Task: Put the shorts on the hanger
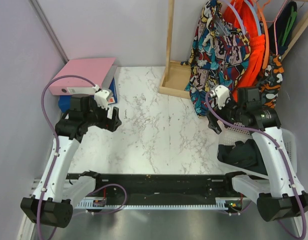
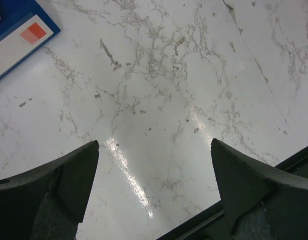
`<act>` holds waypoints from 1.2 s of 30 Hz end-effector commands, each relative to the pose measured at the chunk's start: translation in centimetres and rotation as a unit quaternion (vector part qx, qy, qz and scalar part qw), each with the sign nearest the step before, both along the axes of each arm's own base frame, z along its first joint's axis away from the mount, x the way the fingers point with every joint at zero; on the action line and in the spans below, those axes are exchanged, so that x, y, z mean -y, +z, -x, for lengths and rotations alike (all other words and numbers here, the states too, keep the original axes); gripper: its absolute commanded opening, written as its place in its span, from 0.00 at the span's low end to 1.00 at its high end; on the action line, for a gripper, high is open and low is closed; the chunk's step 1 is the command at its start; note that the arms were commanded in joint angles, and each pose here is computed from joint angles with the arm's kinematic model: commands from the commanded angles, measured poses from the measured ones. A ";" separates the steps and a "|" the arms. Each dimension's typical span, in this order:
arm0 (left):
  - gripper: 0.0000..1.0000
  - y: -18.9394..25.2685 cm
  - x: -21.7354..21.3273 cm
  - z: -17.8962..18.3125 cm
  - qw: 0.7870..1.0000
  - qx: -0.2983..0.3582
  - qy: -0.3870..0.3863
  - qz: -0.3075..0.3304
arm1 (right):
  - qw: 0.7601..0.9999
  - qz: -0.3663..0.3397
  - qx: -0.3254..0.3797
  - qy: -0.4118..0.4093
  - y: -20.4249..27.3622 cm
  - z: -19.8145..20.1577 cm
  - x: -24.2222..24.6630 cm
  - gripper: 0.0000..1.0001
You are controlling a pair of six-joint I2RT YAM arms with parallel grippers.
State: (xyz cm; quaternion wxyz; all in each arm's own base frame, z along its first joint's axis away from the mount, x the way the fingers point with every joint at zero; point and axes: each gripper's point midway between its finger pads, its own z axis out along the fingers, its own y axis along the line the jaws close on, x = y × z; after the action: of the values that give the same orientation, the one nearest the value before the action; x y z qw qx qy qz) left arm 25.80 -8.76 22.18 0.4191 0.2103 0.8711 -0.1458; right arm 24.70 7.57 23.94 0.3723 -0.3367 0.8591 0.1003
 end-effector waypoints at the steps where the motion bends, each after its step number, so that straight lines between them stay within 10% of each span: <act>1: 1.00 1.5 0.2 -0.7 0.999 0.036 -0.033 -0.019 | 0.996 0.078 -0.026 0.043 0.7 3.0 2.0 0.98; 11: 1.00 1.6 0.9 -1.8 0.998 0.031 -0.055 -0.015 | 0.965 0.204 -0.160 0.028 -6.8 7.7 7.4 0.98; 18: 1.00 1.0 0.7 -1.8 0.998 0.033 -0.049 -0.017 | 0.960 0.143 -0.240 0.012 -11.2 8.9 6.4 0.98; 32: 1.00 1.0 0.8 -2.5 0.998 0.041 -0.047 -0.016 | 0.943 0.080 -0.322 0.016 -14.0 8.8 4.9 0.70; 36: 1.00 1.1 0.8 -2.5 0.998 0.043 -0.046 -0.016 | 0.936 0.058 -0.346 0.021 -13.9 8.7 4.1 0.33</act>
State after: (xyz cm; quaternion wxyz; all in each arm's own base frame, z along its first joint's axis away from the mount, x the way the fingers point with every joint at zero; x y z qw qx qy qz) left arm 27.50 -9.28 22.31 0.4212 0.2459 0.8607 -0.1461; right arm 14.79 2.28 9.12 0.0117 -0.3249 0.9357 0.1371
